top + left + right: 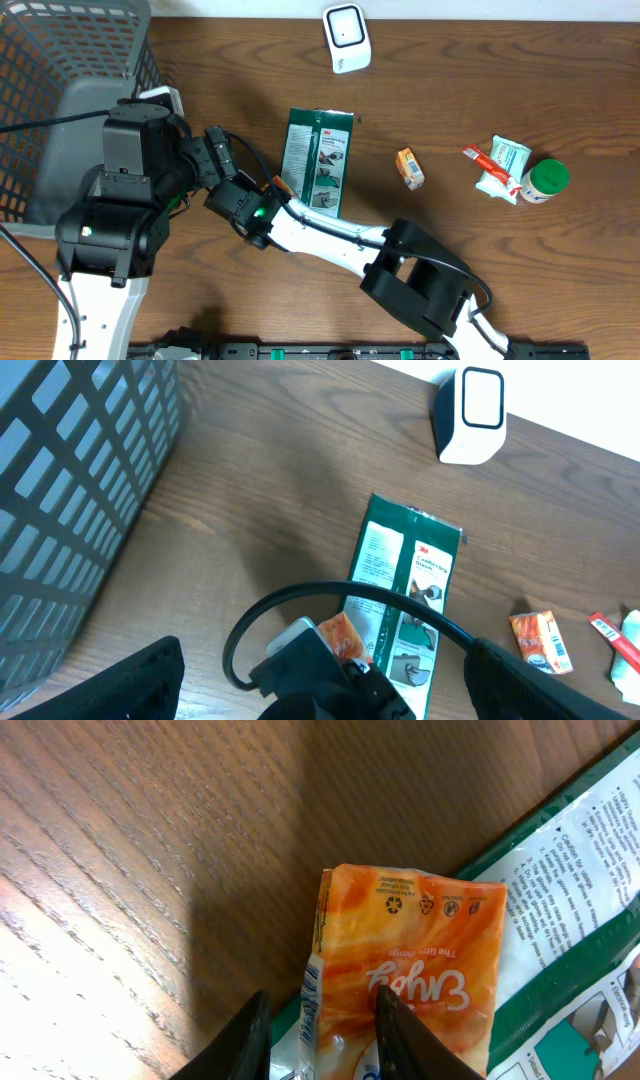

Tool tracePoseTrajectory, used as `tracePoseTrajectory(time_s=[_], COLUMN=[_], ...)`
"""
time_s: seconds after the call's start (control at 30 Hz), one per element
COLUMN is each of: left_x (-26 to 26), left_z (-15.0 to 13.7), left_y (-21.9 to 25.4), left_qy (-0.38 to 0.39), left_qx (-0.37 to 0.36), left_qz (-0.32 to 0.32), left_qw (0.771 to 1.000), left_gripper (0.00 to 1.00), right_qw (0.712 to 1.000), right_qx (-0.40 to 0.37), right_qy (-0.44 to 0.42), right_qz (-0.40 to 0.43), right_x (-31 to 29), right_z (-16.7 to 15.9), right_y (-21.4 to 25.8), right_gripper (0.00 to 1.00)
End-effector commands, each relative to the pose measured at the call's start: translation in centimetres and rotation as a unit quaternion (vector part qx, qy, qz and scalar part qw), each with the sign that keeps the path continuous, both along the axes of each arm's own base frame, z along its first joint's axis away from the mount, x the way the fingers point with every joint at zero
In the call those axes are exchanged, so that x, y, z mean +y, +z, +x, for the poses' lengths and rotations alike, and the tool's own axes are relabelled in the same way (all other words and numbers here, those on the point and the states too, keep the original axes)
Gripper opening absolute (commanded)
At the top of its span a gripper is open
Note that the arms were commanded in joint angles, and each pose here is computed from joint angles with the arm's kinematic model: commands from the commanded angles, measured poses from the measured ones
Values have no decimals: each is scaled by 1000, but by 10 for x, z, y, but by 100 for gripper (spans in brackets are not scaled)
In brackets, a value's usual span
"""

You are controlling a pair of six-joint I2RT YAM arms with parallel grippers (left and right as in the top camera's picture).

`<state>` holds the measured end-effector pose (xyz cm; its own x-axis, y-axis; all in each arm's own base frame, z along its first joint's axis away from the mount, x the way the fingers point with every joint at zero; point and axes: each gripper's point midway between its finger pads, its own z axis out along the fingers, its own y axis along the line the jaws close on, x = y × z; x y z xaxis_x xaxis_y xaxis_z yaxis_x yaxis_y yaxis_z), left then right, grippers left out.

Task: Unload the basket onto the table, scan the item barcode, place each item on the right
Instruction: 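Grasp the remaining juice box with the right gripper, then lift the juice box off the 3M package with the right gripper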

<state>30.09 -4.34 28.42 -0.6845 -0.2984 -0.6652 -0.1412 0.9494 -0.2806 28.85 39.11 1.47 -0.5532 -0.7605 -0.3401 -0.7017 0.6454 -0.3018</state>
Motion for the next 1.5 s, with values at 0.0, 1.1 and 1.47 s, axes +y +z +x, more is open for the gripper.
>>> tracePoseTrajectory(time_s=[0.0, 1.1, 1.47], left_x=[-1, -1, -1], left_z=[1, 1, 1], left_y=[5, 5, 5], left_qy=[-3, -3, -3], left_qx=[-6, -6, -6], left_qz=[-2, -2, -2], left_qw=[1000, 1000, 1000], left_gripper=[90, 90, 90], right_qw=[1000, 993, 994], right_qx=[-22, -96, -78], right_qy=[7, 30, 30], right_qz=[-20, -59, -73], right_x=[-5, -4, -13], right_z=[3, 16, 9], right_y=[6, 20, -2], right_gripper=[30, 29, 29])
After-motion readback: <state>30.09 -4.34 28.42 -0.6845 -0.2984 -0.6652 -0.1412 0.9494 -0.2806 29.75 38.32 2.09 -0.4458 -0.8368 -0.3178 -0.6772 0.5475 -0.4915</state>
